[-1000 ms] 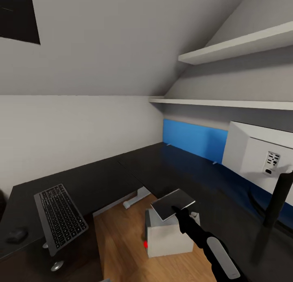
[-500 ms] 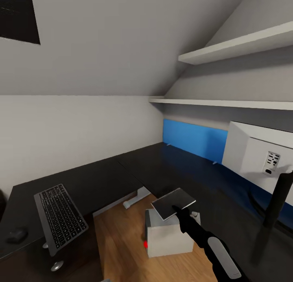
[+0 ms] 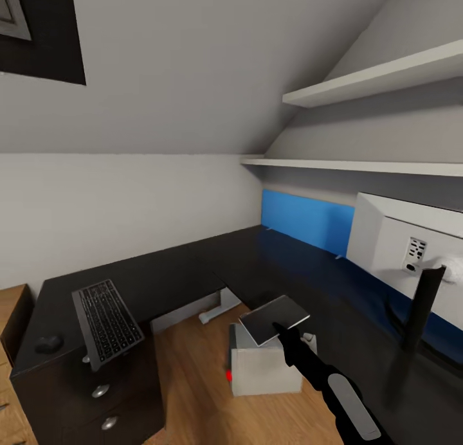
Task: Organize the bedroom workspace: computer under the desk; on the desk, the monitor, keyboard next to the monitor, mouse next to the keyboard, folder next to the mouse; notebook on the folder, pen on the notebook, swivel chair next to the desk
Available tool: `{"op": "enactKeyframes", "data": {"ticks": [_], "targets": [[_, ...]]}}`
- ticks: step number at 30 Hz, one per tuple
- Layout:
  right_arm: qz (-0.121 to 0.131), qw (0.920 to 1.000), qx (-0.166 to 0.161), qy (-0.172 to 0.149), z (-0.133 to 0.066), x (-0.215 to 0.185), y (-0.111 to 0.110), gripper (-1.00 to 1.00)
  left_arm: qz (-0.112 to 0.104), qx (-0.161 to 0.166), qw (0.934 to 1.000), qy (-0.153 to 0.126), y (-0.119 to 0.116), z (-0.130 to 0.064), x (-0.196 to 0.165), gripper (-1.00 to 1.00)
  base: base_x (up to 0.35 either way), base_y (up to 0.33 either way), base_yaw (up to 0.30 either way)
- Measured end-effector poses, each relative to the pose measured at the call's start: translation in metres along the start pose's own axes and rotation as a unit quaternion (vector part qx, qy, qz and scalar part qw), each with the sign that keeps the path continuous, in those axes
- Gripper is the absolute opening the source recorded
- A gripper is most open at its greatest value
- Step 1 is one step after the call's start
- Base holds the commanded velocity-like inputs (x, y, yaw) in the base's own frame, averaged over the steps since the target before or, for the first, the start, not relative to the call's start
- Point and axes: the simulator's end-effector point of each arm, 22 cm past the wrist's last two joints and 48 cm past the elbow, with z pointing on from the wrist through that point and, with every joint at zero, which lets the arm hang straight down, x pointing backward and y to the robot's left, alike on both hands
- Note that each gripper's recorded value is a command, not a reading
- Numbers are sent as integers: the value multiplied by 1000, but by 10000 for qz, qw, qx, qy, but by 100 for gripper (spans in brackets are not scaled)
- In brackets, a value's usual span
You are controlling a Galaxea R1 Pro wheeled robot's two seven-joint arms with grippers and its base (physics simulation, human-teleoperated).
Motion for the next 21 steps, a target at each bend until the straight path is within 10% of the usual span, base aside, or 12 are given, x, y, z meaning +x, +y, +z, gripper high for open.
{"op": "enactKeyframes", "data": {"ticks": [21], "targets": [[-78, 9995, -292, -26, -2, -2, 16, -100, 135, -63, 9998, 92, 7, 1, 13, 100, -116, -92, 196]]}}
